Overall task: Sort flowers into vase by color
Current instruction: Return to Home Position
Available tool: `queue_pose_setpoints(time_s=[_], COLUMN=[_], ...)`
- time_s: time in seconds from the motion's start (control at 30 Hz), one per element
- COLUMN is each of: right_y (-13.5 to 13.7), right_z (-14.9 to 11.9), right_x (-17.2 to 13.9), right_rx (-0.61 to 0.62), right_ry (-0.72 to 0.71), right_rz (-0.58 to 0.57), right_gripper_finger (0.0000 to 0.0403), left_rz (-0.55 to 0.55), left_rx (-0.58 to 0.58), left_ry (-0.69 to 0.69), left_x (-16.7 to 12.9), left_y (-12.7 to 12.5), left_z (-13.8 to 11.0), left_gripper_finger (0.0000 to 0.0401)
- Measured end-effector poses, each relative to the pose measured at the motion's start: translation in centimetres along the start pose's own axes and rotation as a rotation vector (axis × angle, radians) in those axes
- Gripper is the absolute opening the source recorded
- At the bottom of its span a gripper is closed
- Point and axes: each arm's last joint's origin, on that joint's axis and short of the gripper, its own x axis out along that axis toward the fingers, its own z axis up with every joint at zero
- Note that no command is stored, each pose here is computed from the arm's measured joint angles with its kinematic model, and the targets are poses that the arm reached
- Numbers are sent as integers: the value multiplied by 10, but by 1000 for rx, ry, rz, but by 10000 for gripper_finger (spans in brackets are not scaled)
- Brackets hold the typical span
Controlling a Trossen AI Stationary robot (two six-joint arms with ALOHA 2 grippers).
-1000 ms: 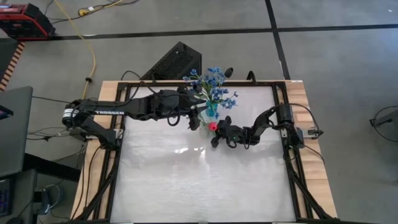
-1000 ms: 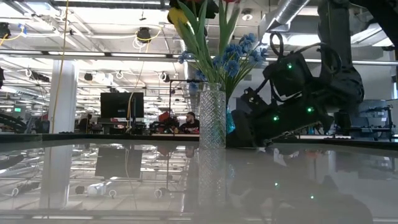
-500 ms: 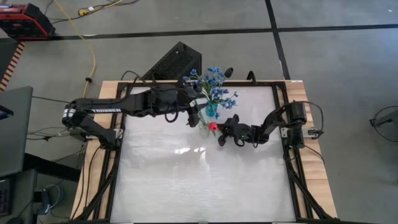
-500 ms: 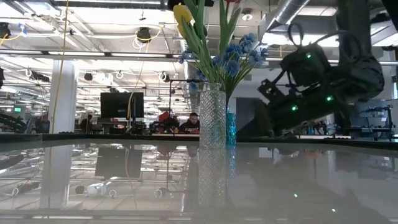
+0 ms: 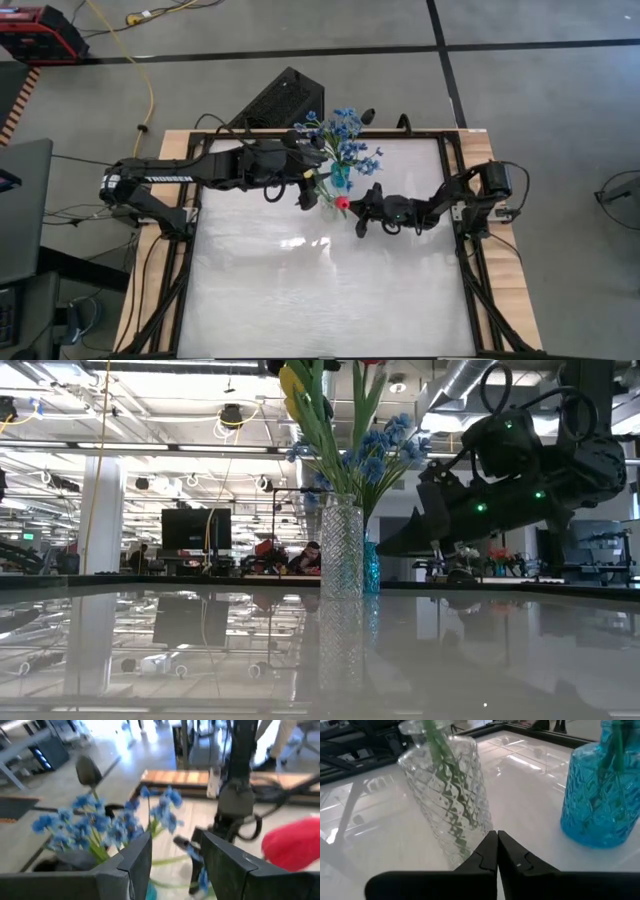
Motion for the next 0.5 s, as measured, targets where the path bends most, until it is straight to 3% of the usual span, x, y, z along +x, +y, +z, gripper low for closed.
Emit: queue_pose_setpoints(time_s=[0.23,0.5], right_y=[2,5], right_z=[1,-5], right_x=[-1,-2], right_rx=[0,-19], right_ry=[1,47], right_rz=[12,19], right_gripper_finger=[37,39], left_rz=[-1,-18], left_rx=[26,79], left_ry=[-18,-14], left_x=[9,21], left_y=[-4,-11], left_z=[-1,-6], left_gripper_finger=[153,20])
